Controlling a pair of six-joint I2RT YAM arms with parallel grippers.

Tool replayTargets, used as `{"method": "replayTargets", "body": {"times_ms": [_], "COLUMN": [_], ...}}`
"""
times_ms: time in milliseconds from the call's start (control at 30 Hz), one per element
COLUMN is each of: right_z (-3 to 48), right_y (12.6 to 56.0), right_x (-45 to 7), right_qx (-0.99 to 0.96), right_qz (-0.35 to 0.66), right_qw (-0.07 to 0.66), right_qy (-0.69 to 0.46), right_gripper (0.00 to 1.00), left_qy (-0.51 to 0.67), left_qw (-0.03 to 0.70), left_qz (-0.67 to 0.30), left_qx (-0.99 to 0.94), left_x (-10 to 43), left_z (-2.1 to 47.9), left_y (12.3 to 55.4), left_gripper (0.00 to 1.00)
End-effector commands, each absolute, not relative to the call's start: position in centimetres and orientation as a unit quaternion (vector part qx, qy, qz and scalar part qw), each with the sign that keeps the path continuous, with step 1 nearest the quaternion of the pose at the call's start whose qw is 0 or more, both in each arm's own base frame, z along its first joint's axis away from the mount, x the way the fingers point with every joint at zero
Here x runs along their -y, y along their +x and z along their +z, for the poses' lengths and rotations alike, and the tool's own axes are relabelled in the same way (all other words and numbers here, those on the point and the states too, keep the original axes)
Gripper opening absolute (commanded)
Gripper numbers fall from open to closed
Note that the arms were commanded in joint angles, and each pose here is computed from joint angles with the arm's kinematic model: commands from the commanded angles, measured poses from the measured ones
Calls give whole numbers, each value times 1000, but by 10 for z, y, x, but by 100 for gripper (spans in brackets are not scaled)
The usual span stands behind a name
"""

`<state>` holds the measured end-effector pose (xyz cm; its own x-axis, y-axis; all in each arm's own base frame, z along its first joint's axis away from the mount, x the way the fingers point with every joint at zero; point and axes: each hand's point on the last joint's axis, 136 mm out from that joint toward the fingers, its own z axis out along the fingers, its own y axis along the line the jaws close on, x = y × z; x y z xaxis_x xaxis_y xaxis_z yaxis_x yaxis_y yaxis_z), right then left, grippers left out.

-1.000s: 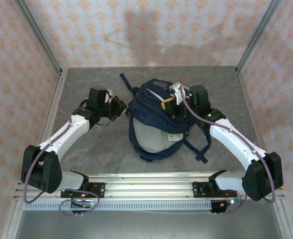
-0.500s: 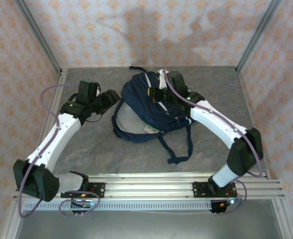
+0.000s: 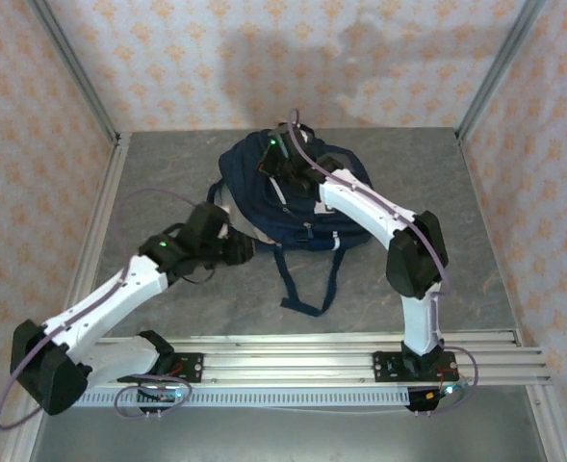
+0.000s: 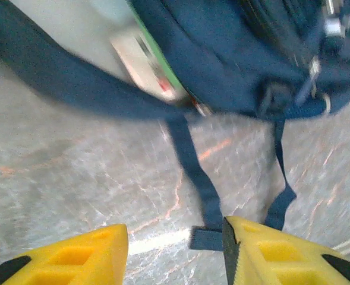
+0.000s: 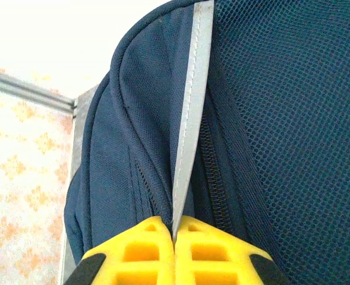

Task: Pack the student bag

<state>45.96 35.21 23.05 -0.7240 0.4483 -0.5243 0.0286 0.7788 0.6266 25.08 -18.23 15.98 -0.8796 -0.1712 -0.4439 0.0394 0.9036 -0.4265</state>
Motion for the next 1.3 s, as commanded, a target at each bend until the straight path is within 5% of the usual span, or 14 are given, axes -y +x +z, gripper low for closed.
{"method": "replayTargets", "body": {"times_ms": [0,467,1000,1033,1167,1267], "right_z": [236,167,162,166,191,206], "right_y": [474,518,532,531,522,507], "right_x": [-335,-325,-330,-330,-319,-302], "right_qx": [-864,-869,-871,-872,-884,-898], "right_qz": [290,316,344,345,322,284], "right_qw": [353,264,246,251,282,301], "right_qy": [213,275,249,240,190,152], "right_gripper": [0,0,0,4,49,57], "left_qy": [-7,48,63,59,47,36], "left_qw": [291,350,353,348,368,385], "left_qz": [-157,-70,-17,-17,-58,-100], "left_qx": [-944,-933,-934,-935,-927,-917], "left_x": [191,226,227,224,222,220], "left_z": [147,107,61,59,75,95], "left_y": [269,329,378,379,369,354], "left_gripper": [48,51,47,47,46,49]}}
